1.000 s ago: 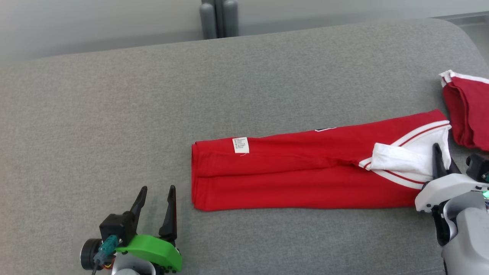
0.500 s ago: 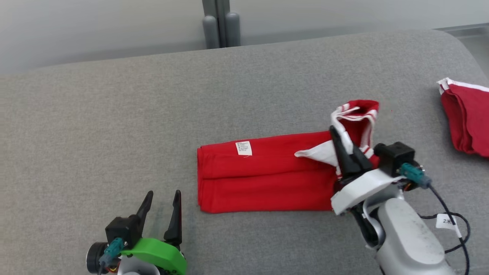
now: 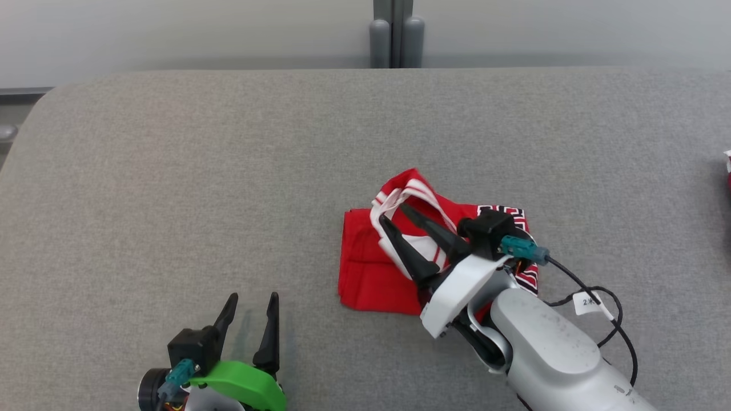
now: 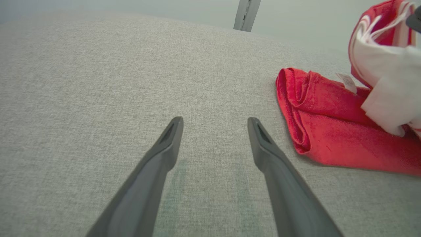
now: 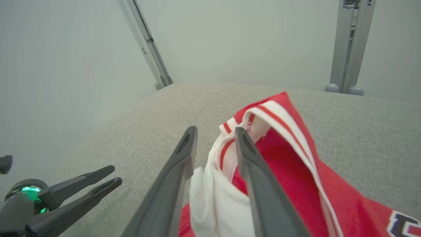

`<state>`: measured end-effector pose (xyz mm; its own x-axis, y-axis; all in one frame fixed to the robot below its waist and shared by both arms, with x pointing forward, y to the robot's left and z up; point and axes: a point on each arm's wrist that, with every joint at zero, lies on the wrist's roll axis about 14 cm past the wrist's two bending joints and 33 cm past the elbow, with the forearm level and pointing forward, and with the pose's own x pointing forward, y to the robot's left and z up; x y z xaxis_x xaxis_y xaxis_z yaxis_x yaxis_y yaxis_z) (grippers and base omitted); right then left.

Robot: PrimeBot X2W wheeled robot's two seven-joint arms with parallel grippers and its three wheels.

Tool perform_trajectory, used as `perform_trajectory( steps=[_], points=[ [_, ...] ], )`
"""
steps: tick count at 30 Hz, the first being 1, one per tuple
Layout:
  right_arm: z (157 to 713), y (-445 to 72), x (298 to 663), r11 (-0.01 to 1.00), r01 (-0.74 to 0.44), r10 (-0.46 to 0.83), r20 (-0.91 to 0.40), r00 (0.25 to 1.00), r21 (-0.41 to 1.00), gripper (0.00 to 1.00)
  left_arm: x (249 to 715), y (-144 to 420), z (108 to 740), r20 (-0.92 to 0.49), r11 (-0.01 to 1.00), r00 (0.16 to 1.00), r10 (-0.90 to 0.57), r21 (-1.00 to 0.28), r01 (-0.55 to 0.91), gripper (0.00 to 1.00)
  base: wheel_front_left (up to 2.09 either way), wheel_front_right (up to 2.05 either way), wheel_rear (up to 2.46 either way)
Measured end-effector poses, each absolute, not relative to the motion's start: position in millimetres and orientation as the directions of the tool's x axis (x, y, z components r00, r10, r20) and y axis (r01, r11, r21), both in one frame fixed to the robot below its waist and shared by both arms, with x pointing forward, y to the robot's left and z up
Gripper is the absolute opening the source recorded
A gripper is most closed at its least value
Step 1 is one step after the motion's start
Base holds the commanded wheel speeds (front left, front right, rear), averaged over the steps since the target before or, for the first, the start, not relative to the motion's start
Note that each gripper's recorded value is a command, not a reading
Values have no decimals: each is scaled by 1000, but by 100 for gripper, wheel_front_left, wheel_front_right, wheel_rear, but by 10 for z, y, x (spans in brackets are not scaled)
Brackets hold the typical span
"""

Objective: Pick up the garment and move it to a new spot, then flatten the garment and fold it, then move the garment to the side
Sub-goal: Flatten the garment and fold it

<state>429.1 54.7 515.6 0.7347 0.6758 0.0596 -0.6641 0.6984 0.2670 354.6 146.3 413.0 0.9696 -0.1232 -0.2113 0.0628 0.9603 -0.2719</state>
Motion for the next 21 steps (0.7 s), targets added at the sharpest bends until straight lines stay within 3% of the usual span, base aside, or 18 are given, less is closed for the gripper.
perform_trajectory(
  steps=[4, 10, 16, 21],
  points=[
    [5221, 497, 4425, 718, -647, 652, 76, 754, 256, 100, 3527, 1541, 4139, -210, 963, 973, -97, -268, 38, 100, 0, 0, 0],
    [5210, -182, 4674, 854, -484, 478, 79, 875, 191, 100, 3596, 1551, 4181, -195, 967, 976, -94, -252, 43, 100, 0, 0, 0],
    [4967, -1003, 4566, 953, -272, 271, 25, 962, 130, 100, 3688, 1447, 4248, -171, 972, 976, -135, -212, 98, 100, 0, 0, 0],
    [4801, -1471, 4332, 984, -149, 151, -17, 988, 93, 100, 3689, 1359, 4242, -172, 973, 971, -168, -185, 136, 100, 0, 0, 0]
  ],
)
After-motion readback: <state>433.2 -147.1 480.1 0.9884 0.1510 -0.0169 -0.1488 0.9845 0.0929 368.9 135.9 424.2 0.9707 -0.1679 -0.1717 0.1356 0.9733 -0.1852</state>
